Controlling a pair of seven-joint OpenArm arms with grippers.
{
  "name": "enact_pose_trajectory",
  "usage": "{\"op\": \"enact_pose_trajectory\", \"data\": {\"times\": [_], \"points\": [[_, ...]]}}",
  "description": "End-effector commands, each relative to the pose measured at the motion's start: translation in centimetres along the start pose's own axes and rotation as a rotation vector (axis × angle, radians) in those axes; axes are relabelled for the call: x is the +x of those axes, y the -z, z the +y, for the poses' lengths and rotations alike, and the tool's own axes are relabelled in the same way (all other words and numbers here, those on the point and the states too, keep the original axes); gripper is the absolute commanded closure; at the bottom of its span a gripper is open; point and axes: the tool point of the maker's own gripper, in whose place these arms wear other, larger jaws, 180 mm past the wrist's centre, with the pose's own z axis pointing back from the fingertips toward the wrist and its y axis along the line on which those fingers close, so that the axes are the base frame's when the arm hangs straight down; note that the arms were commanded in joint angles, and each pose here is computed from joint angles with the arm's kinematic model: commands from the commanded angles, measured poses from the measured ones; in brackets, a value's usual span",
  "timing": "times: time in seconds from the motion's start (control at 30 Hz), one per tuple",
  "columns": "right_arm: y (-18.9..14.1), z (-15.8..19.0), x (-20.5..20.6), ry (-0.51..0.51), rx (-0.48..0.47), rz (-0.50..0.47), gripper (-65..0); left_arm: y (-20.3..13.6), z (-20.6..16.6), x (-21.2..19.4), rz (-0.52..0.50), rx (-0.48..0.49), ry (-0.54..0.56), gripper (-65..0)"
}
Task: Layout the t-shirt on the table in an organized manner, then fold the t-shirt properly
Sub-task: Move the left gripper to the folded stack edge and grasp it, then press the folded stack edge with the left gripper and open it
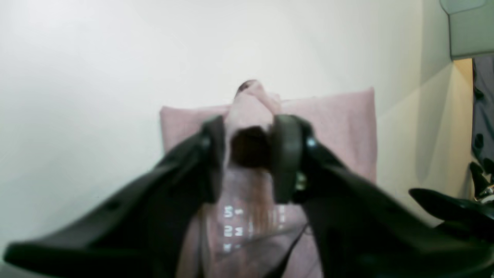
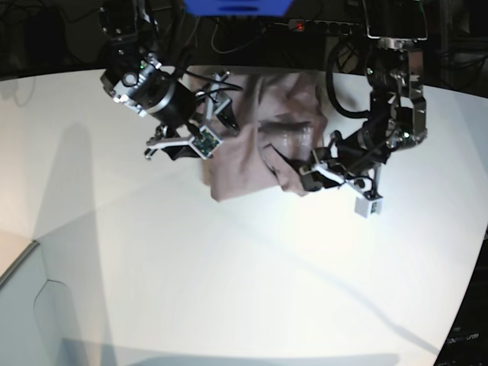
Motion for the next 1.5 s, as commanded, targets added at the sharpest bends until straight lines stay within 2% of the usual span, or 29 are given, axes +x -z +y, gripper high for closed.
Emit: {"op": "enact_pose_trajectory", "data": {"times": [0.0,0.07,0.13,0.27,0.57,0.83,0.97,1.1,1.2,1.3,1.47], "points": [[-0.1,0.0,1.3,-0.003,0.008,-0.05,-36.7,-0.2,-0.5,1.6,-0.042,-0.019,0.013,-14.9],[-0.1,0.0,1.3,-0.003,0.008,-0.05,-36.7,-0.3,-0.3,1.6,-0.042,-0.015,0.018,-9.2],[-0.1,0.0,1.3,-0.003,0.008,-0.05,-36.7,-0.4,-0.2,1.6,-0.041,-0.011,0.019,0.0],[-0.1,0.0,1.3,-0.003,0.008,-0.05,-36.7,-0.6,0.1,1.6,-0.044,-0.006,0.012,0.0],[-0.2,0.1,1.2,-0.002,0.009,-0.047,-36.7,-2.9,4.8,2.1,-0.098,0.09,-0.083,0.0],[-0.1,0.1,1.1,-0.002,0.01,-0.046,-36.7,-2.8,4.7,2.0,-0.092,0.093,-0.076,-0.8],[-0.1,0.1,1.1,-0.001,0.011,-0.045,-36.7,-2.9,4.9,1.9,-0.093,0.097,-0.082,-11.9],[-0.2,0.4,0.8,0.003,0.015,-0.039,-36.7,-3.0,5.3,1.0,-0.077,0.109,-0.094,-31.3],[-0.2,0.3,0.9,0.002,0.013,-0.042,-36.7,-3.4,5.7,0.1,-0.065,0.12,-0.102,-41.2],[-0.2,0.2,1.0,0.0,0.012,-0.044,-36.7,-4.3,7.1,-0.3,-0.074,0.147,-0.13,-45.3],[-0.2,0.1,1.1,-0.001,0.01,-0.046,-36.7,-4.7,7.8,-1.6,-0.053,0.165,-0.149,-45.7]]}}
